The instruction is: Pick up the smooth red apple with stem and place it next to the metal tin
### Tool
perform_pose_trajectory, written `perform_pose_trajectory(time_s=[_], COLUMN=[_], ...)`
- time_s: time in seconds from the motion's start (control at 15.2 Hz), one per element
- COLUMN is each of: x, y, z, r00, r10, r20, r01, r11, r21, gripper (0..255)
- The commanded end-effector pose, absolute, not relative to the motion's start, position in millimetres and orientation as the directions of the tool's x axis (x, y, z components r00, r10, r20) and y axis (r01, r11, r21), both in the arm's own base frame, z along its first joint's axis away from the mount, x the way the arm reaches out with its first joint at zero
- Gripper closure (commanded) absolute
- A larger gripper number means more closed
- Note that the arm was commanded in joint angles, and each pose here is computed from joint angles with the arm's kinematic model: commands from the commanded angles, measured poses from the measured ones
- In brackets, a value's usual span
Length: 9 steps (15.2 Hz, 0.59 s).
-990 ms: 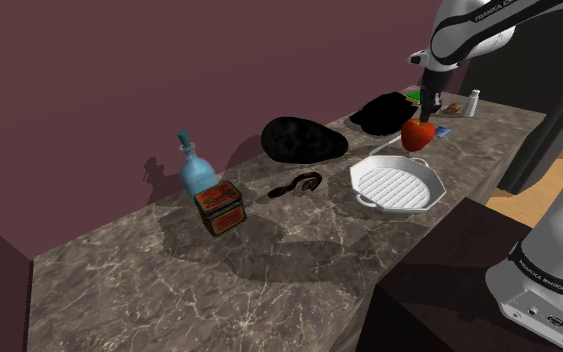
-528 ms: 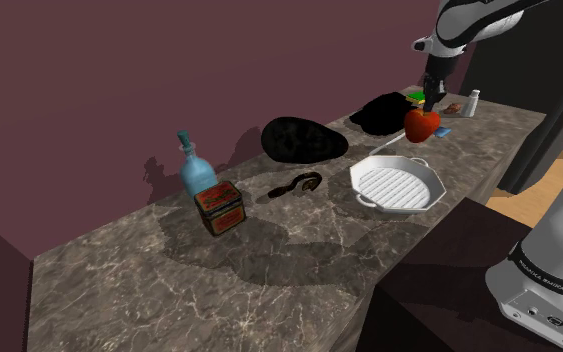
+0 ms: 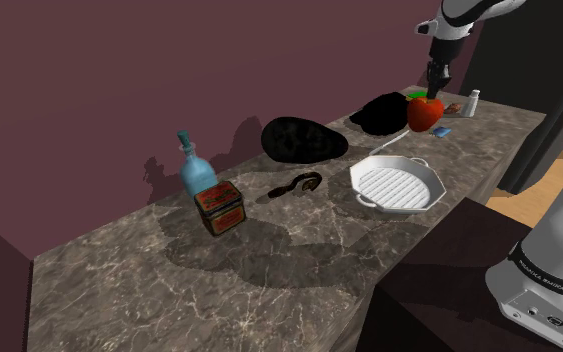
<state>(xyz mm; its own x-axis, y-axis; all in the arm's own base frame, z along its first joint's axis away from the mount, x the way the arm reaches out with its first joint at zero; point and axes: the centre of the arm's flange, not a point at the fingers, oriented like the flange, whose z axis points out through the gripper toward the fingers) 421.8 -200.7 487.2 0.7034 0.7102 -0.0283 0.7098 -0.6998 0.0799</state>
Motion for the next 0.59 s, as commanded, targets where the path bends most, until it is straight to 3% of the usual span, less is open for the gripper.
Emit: perform_pose_trajectory(time_s=[0.0, 0.53], x=[421, 421], y=[-199, -199], z=[498, 540], r00=[0.704, 0.704], r10=[0.710, 0.710], r20=[-0.028, -0.028], r01=[0.710, 0.710], r11=[-0.700, -0.700], r21=[0.080, 0.080], gripper=[255, 255])
